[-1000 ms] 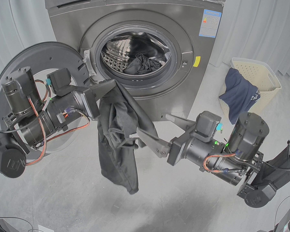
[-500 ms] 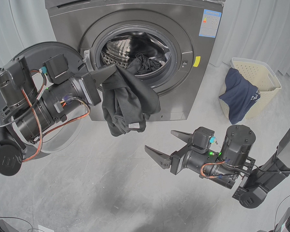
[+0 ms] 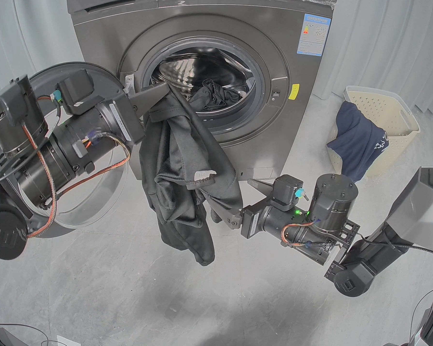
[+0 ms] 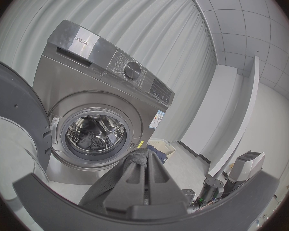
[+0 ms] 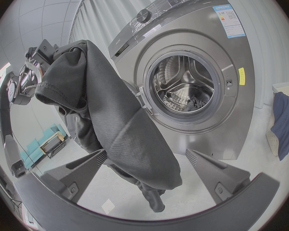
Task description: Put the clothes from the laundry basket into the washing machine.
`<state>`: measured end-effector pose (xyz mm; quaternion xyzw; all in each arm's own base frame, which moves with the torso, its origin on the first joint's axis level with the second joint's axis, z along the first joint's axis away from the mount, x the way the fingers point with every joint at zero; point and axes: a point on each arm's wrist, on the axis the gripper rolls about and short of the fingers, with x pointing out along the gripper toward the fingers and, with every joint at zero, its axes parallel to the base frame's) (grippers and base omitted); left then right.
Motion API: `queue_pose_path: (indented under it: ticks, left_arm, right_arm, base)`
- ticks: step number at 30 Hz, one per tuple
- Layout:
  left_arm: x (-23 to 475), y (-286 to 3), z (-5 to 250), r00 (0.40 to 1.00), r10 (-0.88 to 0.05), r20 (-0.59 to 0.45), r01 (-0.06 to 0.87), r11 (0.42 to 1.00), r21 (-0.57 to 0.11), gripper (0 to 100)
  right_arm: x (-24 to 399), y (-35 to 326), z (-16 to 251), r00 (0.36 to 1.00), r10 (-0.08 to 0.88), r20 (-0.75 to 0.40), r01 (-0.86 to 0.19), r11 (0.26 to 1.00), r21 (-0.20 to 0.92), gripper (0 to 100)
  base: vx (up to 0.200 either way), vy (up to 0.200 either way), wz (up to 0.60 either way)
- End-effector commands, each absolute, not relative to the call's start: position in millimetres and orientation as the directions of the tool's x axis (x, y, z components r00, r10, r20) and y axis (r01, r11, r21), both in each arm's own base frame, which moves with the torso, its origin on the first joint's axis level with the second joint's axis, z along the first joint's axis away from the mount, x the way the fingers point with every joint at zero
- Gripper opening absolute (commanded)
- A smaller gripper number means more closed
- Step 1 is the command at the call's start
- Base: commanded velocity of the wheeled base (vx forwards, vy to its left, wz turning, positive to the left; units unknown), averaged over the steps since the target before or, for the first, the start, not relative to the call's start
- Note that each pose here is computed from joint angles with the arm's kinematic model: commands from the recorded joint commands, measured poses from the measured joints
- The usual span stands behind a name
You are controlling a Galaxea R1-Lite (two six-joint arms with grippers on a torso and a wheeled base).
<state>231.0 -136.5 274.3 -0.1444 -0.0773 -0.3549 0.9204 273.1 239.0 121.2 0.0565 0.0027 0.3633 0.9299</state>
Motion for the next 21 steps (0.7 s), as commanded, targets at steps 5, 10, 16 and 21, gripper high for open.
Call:
queue_pose_path:
  ticks: [5,10,16,21]
  left_arm:
    - [224,-141,275,0.734,-0.632,0.25,0.679,0.699,-0.225,0]
    - [222,-140,279,0.732,-0.629,0.261,0.68,0.695,-0.232,0]
    - [228,-142,280,0.773,-0.575,0.267,0.632,0.734,-0.247,0]
    - [234,-144,276,0.784,-0.566,0.253,0.619,0.744,-0.252,0]
  right_arm:
    - [288,251,125,0.736,0.671,0.086,-0.677,0.728,0.106,100]
    - [287,251,126,0.737,0.67,0.089,-0.676,0.728,0.114,100]
    - [251,257,116,0.662,0.748,0.043,-0.747,0.654,0.12,100]
    - [237,269,120,0.604,0.792,0.093,-0.795,0.59,0.138,100]
  base:
    - [0.0,0.0,0.0]
    - [0.0,0.0,0.0]
    - [0.0,0.0,0.0]
    - [0.0,0.0,0.0]
